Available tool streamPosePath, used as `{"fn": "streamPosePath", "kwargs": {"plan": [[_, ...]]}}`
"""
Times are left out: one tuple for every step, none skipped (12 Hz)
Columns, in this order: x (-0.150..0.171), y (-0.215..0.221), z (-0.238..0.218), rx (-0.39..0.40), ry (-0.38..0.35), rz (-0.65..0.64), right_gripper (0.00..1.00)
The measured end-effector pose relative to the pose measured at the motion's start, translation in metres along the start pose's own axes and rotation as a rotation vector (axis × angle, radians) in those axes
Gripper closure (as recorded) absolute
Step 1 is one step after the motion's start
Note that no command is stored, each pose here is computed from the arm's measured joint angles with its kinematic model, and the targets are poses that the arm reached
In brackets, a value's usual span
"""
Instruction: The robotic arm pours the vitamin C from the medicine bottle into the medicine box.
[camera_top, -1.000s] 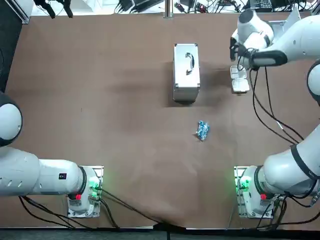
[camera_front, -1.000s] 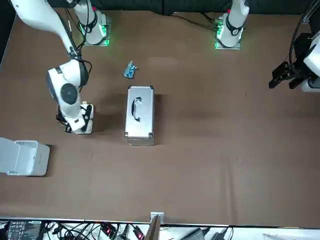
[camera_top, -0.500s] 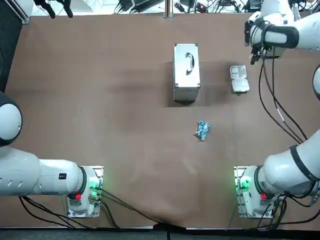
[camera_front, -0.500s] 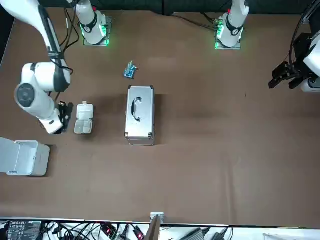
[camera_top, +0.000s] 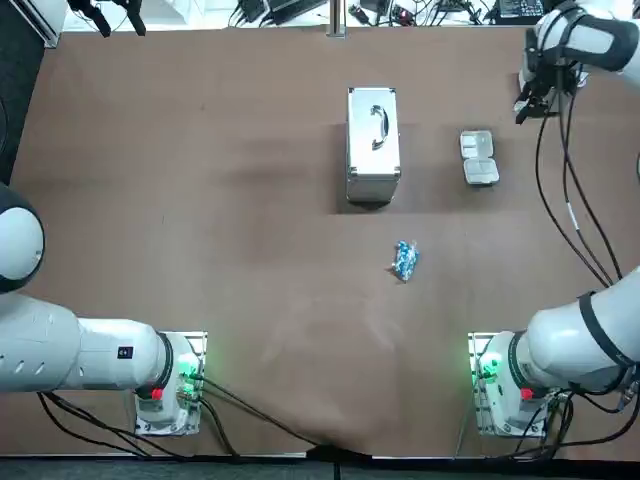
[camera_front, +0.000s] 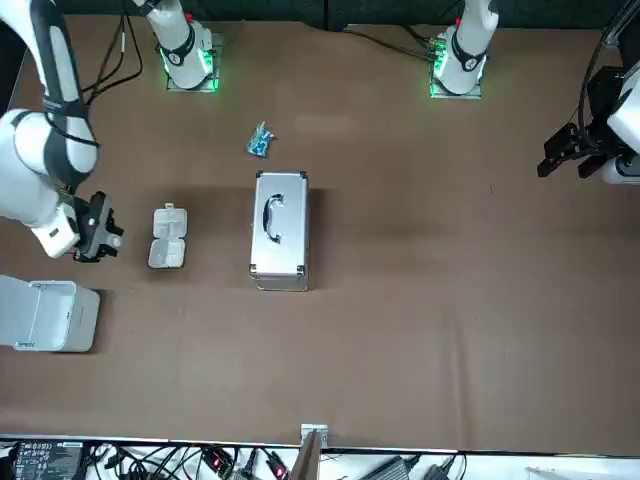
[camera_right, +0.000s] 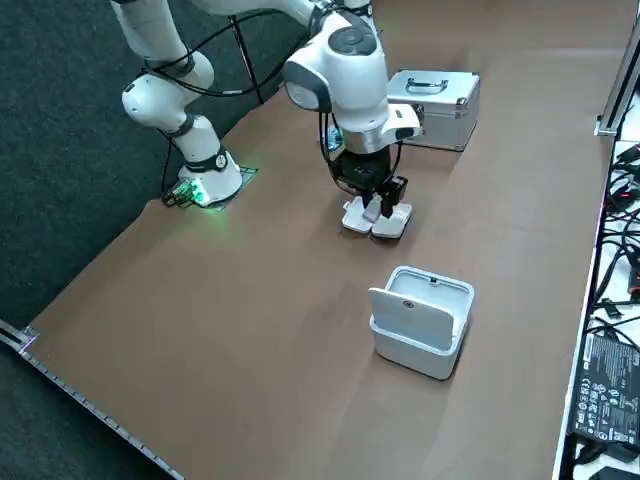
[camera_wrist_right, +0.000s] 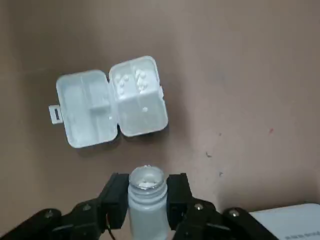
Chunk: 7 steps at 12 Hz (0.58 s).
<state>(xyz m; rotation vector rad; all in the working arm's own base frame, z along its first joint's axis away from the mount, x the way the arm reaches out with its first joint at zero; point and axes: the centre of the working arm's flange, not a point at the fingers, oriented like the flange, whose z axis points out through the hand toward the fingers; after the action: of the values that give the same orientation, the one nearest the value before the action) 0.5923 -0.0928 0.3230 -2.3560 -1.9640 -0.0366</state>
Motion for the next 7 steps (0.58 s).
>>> {"fn": "streamPosePath", "kwargs": {"plan": [[-0.01,-0.001,-0.006,-0.01,0.038,0.007,0.57],[-0.03,-0.006,-0.011,-0.009,0.161,0.027,0.57],[-0.04,-0.011,-0.01,0.002,0.222,0.041,0.57],[-0.05,-0.016,-0.006,0.009,0.272,0.053,0.57],[-0.057,-0.019,-0.003,0.007,0.321,0.065,0.57],[-0.063,-0.022,0.001,-0.002,0.382,0.077,0.57],[-0.068,-0.025,0.003,-0.012,0.444,0.09,0.57]]}}
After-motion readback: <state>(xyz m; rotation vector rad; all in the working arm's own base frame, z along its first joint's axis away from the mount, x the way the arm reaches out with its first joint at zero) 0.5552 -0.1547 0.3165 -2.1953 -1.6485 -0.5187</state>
